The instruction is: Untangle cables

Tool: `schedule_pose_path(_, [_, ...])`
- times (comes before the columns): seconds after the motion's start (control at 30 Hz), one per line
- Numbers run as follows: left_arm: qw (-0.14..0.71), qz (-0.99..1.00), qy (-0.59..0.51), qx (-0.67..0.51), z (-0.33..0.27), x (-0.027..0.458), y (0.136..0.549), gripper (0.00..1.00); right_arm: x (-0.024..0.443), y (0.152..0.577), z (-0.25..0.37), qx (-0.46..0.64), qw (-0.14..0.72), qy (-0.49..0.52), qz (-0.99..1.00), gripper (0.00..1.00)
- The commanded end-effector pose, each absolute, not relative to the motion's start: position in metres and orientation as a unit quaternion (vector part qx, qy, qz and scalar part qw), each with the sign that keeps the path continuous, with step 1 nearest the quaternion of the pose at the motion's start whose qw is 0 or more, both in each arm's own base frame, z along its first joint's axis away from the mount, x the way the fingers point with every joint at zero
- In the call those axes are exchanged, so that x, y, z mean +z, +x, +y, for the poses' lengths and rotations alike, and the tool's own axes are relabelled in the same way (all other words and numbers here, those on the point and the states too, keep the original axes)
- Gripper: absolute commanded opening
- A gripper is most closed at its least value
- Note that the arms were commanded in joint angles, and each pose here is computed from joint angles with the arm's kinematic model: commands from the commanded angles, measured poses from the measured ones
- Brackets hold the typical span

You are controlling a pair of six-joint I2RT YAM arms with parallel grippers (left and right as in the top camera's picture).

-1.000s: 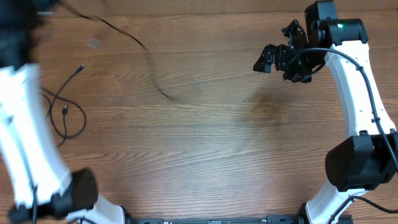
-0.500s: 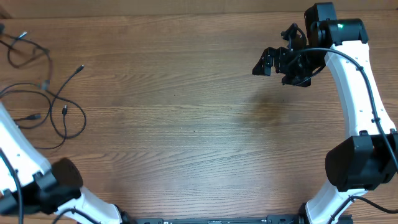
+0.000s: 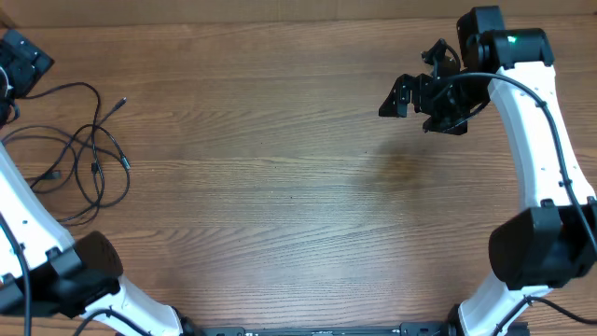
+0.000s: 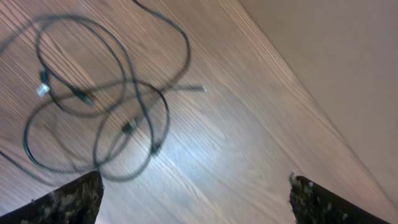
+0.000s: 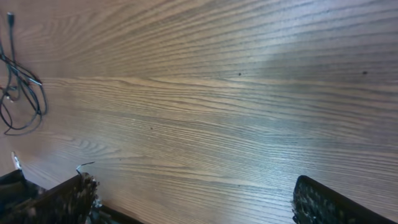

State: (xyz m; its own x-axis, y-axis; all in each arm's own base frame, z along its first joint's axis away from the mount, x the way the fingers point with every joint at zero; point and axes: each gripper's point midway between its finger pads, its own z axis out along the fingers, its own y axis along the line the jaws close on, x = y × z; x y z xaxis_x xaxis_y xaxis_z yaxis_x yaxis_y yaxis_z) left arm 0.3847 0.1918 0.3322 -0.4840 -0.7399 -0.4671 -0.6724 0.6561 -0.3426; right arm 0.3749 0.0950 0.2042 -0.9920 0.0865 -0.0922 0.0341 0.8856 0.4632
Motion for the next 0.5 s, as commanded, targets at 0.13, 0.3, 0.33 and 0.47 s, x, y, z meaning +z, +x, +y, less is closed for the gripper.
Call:
schedule_pose_path(0.13, [0.317, 0.868, -0.370, -0.103, 0.150, 0.368, 0.359, 1.00, 0.314, 0.318, 0.065, 0.170, 0.218, 0.047, 0.960, 1.00])
schedule_pose_path(0.3, [0.292, 0.873, -0.377, -0.102, 0.148, 0.359, 0.352, 1.00, 0.360, 0.263, 0.053, 0.151, 0.292, 0.045, 0.943, 1.00])
schedule_pose_path(0.33, [0.292, 0.873, -0.377, -0.102, 0.148, 0.359, 0.352, 1.00, 0.366, 0.257, 0.054, 0.157, 0.301, 0.045, 0.940, 1.00])
schedule_pose_path(0.47, [0.292, 0.873, -0.377, -0.102, 0.148, 0.359, 0.352, 0.99, 0.395, 0.222, 0.054, 0.168, 0.359, 0.034, 0.917, 1.00])
